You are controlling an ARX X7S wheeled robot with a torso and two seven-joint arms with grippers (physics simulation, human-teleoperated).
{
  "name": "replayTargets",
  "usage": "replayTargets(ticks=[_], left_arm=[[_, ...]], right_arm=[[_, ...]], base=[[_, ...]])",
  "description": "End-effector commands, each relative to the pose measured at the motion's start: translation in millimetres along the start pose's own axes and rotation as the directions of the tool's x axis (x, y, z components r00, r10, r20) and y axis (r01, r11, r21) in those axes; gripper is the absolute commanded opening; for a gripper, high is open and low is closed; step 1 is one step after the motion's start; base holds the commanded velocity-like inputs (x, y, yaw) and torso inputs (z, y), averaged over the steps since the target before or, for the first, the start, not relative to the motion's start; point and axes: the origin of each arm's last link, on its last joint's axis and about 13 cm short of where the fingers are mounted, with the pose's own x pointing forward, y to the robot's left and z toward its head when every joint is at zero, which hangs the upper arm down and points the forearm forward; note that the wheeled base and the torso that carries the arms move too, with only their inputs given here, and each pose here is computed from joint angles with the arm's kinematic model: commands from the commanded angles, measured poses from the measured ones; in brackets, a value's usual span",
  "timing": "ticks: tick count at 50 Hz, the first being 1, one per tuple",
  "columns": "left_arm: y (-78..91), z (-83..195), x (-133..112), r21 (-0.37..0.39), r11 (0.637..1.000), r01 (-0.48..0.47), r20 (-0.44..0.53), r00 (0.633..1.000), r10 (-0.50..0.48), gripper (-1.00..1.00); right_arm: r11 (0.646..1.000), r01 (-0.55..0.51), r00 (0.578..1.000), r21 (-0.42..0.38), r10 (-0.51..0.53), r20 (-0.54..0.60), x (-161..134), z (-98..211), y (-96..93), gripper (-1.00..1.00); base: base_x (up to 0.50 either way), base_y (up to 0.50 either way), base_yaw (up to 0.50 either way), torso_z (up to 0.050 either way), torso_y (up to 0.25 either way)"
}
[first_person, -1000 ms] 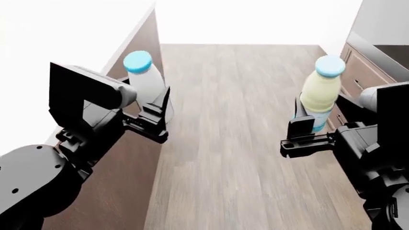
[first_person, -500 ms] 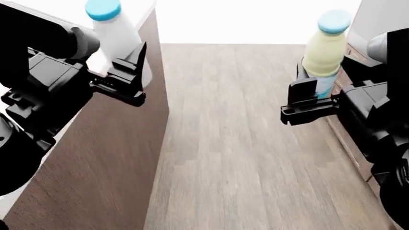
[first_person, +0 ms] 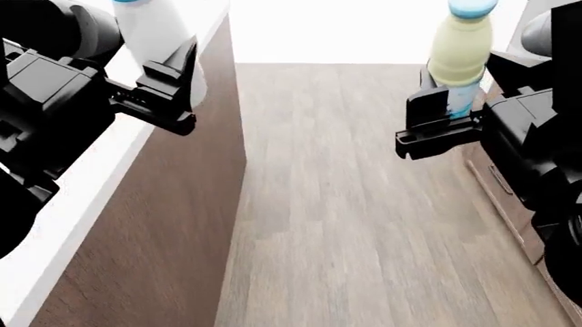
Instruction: Move the drinks to the dining counter.
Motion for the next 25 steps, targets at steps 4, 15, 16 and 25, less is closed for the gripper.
replayTargets(ticks=[4,15,16,25], left_arm=[[3.0,6.7,-5.4,0.008,0.999,-0.037,0.028,0.999,0.037,-1.0],[2.8,6.1,-4.8,0.011,0.999,-0.036,0.024,0.999,0.035,-1.0],[3.0,6.5,-4.9,0.011,0.999,-0.036,0.024,0.999,0.036,-1.0],[3.1,7.0,-4.9,0.012,0.999,-0.035,0.026,0.999,0.035,-1.0]], right_arm=[[1.0,-0.005,0.999,0.003,0.005,0.038,0.8,6.2,0.5,-1.0],[1.0,0.006,1.0,-0.03,-0.005,0.023,-0.7,4.6,1.1,-1.0],[0.999,0.007,1.0,-0.032,-0.007,0.022,-0.8,4.7,1.1,-1.0],[0.999,0.004,1.0,-0.038,-0.003,0.022,0.4,5.3,2.0,-1.0]], base=[[-0.23,0.17,0.0,0.0,0.005],[-0.01,-0.2,0.0,0.001,0.001],[-0.02,-0.5,0.0,0.0,0.0],[-0.03,-0.5,0.0,0.0,0.0]])
